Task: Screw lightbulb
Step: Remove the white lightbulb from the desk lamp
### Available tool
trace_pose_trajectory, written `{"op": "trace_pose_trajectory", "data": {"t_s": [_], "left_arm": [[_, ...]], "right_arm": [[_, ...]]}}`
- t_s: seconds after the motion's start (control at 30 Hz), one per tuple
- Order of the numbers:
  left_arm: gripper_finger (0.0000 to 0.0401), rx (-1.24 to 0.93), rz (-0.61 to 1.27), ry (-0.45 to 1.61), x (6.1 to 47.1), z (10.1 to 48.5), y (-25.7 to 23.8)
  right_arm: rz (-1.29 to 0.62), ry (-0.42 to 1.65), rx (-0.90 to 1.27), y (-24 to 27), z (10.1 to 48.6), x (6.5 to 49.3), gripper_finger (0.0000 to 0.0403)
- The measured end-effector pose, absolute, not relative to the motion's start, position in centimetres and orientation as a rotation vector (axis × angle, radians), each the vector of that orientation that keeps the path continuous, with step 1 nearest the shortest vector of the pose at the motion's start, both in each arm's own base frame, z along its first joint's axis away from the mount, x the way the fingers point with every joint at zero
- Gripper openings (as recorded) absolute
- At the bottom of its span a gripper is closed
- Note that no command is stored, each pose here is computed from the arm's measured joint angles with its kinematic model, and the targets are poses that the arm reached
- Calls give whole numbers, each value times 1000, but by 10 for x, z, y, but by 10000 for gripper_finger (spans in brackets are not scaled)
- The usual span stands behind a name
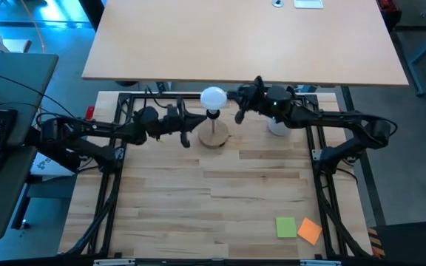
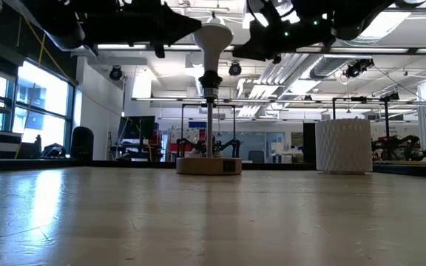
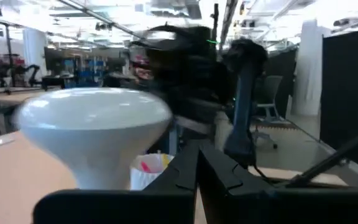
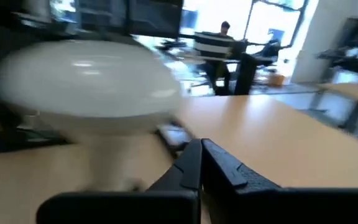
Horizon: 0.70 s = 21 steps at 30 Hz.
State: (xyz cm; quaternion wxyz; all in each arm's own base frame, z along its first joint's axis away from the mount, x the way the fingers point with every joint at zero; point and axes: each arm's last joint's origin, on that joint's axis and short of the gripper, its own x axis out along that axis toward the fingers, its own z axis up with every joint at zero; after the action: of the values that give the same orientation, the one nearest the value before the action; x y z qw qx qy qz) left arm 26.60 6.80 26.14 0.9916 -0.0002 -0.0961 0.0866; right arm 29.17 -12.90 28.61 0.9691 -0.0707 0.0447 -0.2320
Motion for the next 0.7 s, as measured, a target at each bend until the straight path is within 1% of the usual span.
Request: {"op": "trace_pose_trajectory", "data": {"t_s": [0.1, 0.23, 0.3, 0.37, 0.47, 0.53, 0.6, 0.7], "left_arm": [[0, -1, 188, -158, 266, 261, 60], [0, -9, 344, -100, 259, 261, 67], [0, -9, 414, -80, 256, 261, 74], [0, 11, 453, -71, 252, 261, 82], [0, 42, 489, -23, 245, 260, 94], [0, 41, 505, -13, 242, 259, 103], [0, 39, 491, -23, 238, 260, 111], [0, 51, 453, -73, 234, 265, 120]], "right_arm": [[-511, 115, -165, -137, 293, 284, 0], [-503, 115, -160, -130, 310, 272, 0], [-466, 137, -152, -122, 312, 268, 0], [-384, 154, -147, -110, 314, 268, 0], [-223, 164, -125, -92, 313, 272, 0], [-161, 180, -125, -83, 310, 275, 0], [-161, 163, -152, -76, 310, 281, 0], [-227, 107, -171, -74, 312, 287, 0]]}}
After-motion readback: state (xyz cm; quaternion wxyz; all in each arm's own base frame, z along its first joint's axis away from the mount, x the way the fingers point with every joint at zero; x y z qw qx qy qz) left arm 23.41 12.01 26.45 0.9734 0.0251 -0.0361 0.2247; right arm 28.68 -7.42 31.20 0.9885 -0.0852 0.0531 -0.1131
